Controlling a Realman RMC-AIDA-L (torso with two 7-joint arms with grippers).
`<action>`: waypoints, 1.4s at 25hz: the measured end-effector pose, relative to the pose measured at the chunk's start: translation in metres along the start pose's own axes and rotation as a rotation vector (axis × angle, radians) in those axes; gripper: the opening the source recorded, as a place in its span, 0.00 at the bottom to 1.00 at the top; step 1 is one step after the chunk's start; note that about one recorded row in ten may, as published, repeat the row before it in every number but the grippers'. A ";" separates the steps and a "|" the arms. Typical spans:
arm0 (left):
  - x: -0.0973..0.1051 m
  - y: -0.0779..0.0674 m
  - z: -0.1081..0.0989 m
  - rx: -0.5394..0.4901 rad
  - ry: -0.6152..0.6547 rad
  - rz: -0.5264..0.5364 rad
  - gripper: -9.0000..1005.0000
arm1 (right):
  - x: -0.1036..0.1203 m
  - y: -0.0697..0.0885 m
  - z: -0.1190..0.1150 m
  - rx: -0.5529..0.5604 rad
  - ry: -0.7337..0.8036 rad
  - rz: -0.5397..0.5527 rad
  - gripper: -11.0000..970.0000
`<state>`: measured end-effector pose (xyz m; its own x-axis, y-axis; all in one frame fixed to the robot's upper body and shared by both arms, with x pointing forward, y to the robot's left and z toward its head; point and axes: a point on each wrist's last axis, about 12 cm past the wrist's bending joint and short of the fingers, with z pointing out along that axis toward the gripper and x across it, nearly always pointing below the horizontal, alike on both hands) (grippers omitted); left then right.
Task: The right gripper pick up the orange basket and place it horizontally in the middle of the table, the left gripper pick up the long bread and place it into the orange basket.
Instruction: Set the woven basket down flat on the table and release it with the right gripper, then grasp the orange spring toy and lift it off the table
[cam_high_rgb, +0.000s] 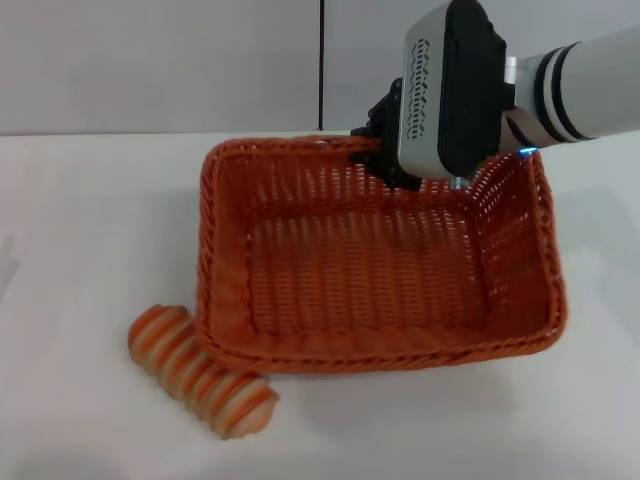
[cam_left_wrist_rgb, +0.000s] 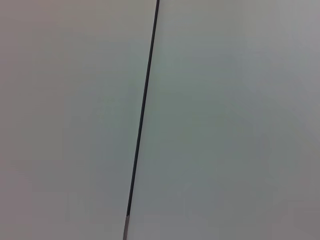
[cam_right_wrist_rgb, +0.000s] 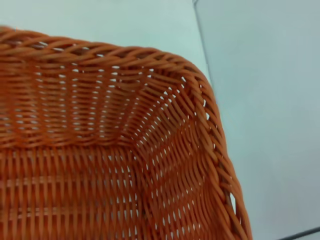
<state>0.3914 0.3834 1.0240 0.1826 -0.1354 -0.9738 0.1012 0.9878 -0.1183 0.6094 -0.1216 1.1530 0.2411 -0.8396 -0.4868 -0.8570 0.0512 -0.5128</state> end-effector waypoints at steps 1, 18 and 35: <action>0.000 0.000 0.000 0.001 0.000 0.000 0.76 | 0.000 0.001 0.000 0.009 -0.013 0.008 0.18; 0.000 0.001 0.001 0.001 0.005 0.001 0.76 | -0.003 0.015 0.012 0.009 -0.083 0.022 0.24; 0.000 0.001 0.003 0.003 0.005 0.002 0.75 | -0.004 0.003 -0.025 0.231 -0.260 0.165 0.56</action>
<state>0.3944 0.3841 1.0242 0.1779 -0.1329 -0.9750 0.1033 0.9879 -0.1158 0.5944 -0.1317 1.1714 0.2410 -0.6463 -0.7241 -0.7761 0.3196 -0.5436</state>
